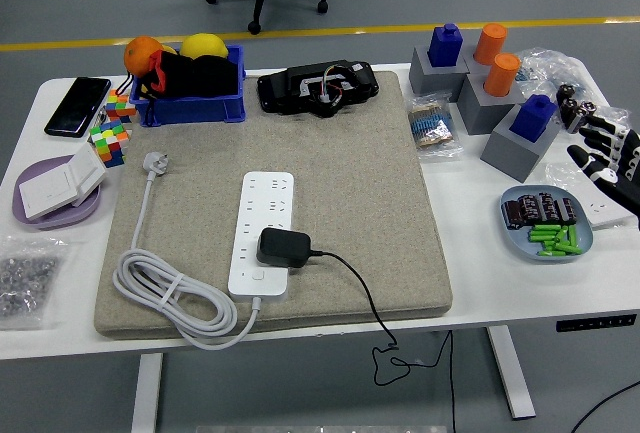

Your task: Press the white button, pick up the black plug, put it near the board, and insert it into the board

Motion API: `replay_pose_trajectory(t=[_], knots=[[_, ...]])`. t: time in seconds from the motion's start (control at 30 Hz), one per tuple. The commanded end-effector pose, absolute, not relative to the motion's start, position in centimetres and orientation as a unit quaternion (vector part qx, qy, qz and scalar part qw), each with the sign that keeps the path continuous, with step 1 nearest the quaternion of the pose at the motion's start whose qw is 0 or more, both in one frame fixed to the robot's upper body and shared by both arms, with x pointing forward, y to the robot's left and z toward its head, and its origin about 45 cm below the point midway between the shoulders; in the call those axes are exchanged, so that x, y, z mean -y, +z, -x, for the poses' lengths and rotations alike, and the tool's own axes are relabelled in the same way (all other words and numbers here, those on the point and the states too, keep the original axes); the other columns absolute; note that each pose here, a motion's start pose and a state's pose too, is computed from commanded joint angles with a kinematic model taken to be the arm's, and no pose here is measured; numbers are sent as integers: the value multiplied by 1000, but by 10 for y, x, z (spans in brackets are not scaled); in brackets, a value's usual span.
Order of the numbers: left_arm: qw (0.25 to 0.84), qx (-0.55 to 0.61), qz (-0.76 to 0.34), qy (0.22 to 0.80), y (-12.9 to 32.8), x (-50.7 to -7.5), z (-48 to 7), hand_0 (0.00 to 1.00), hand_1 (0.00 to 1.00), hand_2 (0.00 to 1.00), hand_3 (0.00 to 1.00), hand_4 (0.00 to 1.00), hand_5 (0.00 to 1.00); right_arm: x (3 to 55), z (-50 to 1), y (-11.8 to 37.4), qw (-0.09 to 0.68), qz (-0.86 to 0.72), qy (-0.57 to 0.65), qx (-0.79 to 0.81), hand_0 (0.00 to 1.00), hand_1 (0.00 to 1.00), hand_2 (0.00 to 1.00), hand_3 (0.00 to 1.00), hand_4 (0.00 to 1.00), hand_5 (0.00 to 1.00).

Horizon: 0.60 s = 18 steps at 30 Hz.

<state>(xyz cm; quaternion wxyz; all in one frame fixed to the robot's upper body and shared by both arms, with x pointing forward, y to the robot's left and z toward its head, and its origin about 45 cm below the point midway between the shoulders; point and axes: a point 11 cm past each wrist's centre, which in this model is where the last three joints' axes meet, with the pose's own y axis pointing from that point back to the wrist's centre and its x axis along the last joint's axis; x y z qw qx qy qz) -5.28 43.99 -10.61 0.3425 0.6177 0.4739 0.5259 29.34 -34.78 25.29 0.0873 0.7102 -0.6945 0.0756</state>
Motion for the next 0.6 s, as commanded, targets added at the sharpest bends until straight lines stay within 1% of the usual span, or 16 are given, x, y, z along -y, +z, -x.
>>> replay_pose_trajectory(t=[0.07,0.17,0.2,0.37,0.4,0.47,0.57,0.6], knots=[[341,-471,-617,530,-105,-443,50,653,641,635,676,533,101,344,-294,256,71,-717,86,688,910,901,864,886,891,597],[338,-471,-618,531,-104,-445,50,653,641,635,676,533,101,337,-294,254,80,-735,86,668,910,901,864,886,891,597],[337,-471,-620,529,-104,-445,51,653,641,635,676,533,102,336,-294,255,81,-737,90,665,951,964,949,960,993,688],[332,-473,-625,526,-103,-446,55,653,641,635,676,533,102,333,-295,260,61,-735,108,667,951,964,949,960,993,688],[332,-473,-625,525,-103,-446,55,653,641,635,676,533,102,334,-295,262,51,-733,112,669,998,998,998,998,998,925],[333,-473,-625,525,-103,-446,55,653,641,635,676,533,102,335,-294,266,38,-729,117,674,998,998,998,998,998,925],[335,-472,-624,525,-104,-445,54,653,641,635,676,533,102,334,-295,265,40,-727,116,675,998,998,998,998,998,925],[335,-472,-624,525,-104,-445,54,653,641,635,676,533,102,334,-295,265,41,-728,115,675,998,998,998,998,998,998]])
